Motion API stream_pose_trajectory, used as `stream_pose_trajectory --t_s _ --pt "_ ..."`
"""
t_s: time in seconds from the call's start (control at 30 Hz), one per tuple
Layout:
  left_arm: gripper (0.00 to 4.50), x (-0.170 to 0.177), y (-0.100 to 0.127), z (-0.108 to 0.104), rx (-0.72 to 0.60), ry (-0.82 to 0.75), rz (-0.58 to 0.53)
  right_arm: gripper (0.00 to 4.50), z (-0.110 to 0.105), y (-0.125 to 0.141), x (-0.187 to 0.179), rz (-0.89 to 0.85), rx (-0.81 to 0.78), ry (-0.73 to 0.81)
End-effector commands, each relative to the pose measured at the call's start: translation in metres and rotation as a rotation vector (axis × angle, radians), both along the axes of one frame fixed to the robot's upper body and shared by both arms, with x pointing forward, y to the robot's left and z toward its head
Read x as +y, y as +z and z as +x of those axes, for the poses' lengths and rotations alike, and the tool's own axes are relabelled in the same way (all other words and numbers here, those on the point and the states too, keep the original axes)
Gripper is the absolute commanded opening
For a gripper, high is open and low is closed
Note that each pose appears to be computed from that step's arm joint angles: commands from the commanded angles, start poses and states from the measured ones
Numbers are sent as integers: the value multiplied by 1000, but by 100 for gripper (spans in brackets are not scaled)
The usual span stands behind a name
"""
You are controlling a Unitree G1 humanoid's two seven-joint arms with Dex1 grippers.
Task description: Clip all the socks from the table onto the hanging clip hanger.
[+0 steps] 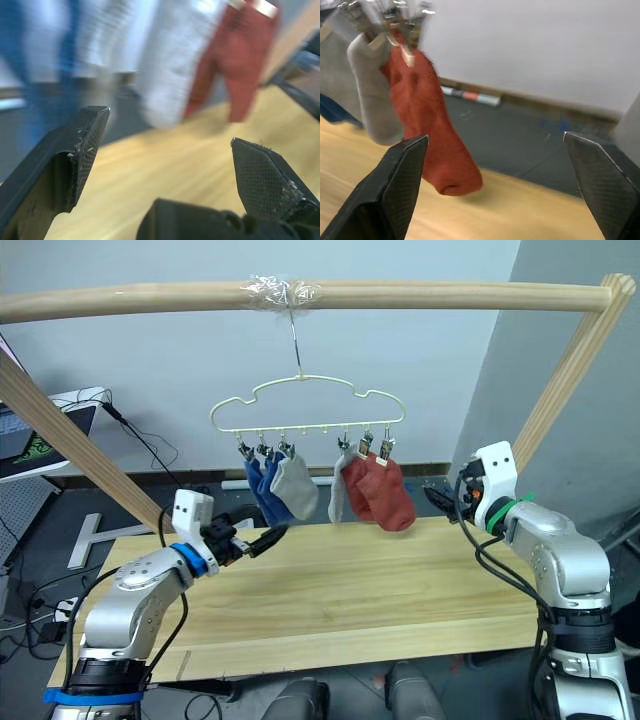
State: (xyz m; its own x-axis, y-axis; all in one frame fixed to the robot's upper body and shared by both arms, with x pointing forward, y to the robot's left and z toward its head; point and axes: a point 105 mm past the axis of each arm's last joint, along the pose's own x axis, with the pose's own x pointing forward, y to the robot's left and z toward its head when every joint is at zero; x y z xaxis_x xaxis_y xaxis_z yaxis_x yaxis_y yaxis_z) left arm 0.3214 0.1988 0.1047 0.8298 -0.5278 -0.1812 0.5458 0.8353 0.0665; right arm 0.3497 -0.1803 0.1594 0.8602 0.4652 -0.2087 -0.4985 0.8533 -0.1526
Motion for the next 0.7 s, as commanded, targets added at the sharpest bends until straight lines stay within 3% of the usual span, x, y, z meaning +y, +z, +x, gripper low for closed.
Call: stream_pose_trajectory --t_s 0.03,0.13,0.33,0.7 --pt "449 45 16 -5 -65 143 63 450 -10 -2 -2 -25 -54 45" --pt "449 77 13 -9 -48 258 156 450 -17 -10 -9 -46 -57 56" --pt "449 98 19 -23 -56 284 156 450 -20 -8 -18 -28 -70 39" --pt "449 89 24 -22 -68 241 131 450 -16 -7 -13 -26 -72 45"
